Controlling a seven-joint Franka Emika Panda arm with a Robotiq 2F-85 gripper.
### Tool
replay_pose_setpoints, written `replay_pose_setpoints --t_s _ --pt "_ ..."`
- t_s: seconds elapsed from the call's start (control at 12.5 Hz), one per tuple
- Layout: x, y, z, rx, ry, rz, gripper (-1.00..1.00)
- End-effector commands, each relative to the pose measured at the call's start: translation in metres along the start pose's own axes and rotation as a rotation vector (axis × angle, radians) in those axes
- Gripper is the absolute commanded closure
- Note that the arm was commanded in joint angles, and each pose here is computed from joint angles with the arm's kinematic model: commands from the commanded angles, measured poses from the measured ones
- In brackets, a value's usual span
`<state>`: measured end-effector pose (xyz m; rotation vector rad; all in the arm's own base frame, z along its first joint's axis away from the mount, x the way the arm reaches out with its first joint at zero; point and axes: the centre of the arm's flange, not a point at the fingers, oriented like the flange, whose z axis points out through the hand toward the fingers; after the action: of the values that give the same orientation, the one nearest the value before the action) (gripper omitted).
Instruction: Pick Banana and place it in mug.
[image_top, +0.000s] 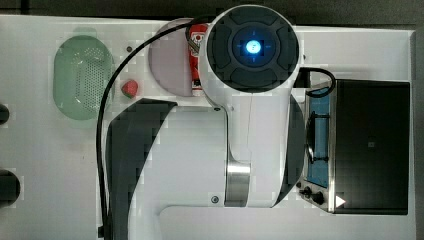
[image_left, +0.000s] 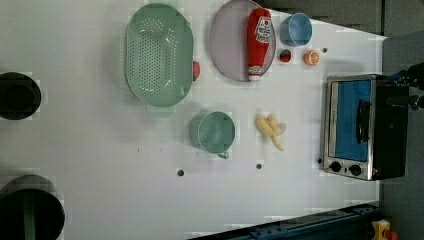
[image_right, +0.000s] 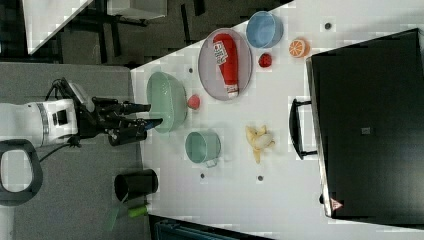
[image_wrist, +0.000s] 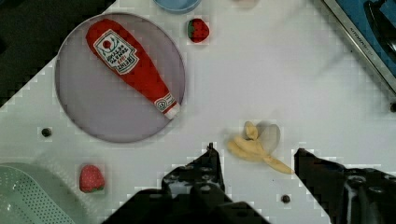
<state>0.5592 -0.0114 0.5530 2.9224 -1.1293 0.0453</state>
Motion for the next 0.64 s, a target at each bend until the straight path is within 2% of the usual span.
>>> replay_pose_setpoints --t_s 0.08,0.24,0.4,0.64 --pt "-0.059 0.072 -0.007 -0.016 -0.012 0.096 -0.58" --pt "-0.059 0.070 -0.006 -0.015 -0.009 0.090 -1.00" --pt "-0.058 0.066 0.004 -0.023 -0.019 0.019 -1.00" --pt "-0.050 0.058 0.040 -0.042 -0.051 -0.206 -1.00"
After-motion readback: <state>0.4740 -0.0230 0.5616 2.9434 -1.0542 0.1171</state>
